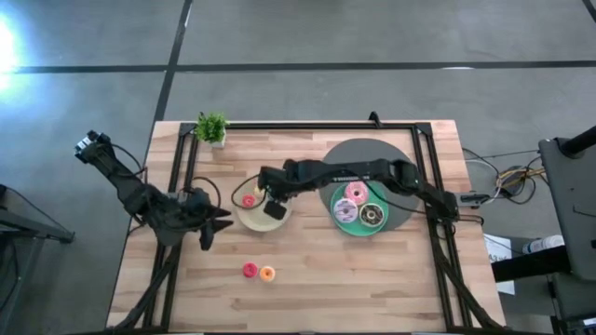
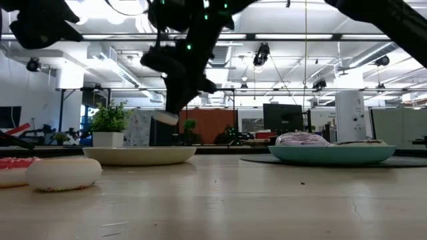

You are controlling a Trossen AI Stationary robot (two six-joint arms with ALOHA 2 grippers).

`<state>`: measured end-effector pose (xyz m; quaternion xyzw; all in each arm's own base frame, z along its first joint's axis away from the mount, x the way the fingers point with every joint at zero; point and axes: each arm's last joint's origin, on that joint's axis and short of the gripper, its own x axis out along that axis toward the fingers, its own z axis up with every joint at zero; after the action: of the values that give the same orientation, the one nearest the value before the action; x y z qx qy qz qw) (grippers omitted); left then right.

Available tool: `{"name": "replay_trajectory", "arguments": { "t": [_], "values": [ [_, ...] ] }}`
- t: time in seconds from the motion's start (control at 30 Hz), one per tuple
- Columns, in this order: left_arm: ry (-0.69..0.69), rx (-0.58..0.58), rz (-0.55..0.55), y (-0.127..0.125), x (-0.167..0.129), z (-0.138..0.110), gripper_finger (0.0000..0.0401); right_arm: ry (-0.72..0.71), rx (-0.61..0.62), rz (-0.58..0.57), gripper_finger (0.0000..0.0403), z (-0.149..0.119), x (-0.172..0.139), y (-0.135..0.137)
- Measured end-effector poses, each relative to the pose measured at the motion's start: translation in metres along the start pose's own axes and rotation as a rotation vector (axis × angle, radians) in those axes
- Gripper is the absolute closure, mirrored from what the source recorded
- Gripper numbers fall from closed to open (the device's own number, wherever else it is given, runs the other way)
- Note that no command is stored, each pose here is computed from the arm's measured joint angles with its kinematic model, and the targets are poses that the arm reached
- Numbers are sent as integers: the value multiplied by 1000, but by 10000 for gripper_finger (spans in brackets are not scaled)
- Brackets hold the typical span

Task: Pick & Place donuts
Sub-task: Put the small blue donut on the brown plate

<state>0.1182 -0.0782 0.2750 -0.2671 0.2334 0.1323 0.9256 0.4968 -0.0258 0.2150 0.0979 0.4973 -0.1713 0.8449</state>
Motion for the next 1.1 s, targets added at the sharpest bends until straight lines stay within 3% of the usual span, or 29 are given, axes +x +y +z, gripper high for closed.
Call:
{"name": "replay_trajectory", "arguments": {
  "t": [0.3,0.5,0.83,1.1],
  "values": [
    [-88,-33,26,4,-4,5,266,1,39,30,390,0,31,-35],
    [-132,-57,53,4,-4,6,266,83,59,62,390,-11,66,-39],
    [-136,-109,63,3,-1,5,266,60,36,38,386,-6,66,-42],
    [-134,-120,75,1,2,3,266,65,59,33,304,-6,65,-41]
  ]
}}
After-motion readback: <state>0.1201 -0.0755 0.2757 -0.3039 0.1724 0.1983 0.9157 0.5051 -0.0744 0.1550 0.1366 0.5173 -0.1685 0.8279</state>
